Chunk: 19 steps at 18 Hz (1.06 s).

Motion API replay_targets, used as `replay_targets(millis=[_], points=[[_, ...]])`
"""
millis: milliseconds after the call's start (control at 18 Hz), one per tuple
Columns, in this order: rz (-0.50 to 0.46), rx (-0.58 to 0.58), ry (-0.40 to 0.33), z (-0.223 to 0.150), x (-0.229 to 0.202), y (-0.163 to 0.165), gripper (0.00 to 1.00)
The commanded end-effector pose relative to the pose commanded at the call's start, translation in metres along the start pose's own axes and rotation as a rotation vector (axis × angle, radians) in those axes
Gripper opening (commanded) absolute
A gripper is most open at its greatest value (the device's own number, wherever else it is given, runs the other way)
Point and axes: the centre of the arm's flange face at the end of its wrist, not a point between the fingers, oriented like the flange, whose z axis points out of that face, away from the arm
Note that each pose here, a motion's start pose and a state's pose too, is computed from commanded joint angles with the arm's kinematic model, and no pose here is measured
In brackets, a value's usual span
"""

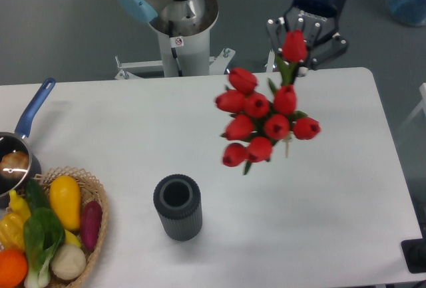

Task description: Pick up the flowers from the vase

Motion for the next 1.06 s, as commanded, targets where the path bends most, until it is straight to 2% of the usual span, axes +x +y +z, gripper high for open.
replay_targets(millis=[167,278,389,500,611,778,889,1056], points=[[-0.039,-0.142,-0.024,0.002,-0.004,0.011,0.0],[-0.001,-0.2,-0.051,0.002,-0.01,0.009,0.0],[0.049,-0.316,-0.096,0.002,-0.018,0.013,0.0],[0.126,-0.456,-0.06,0.035,-0.017,0.019,0.0],[0.189,-0.608,-0.061,0.051,-0.014,0.02,0.0],[0.211,-0.756,-0.011,0.069,-0.012,0.008,0.0],[0.225,-0.829,0.014,0.073,-0.017,0.001,0.0],[0.244,-0.872,0.02,0.076,-0.016,0.001,0.0]])
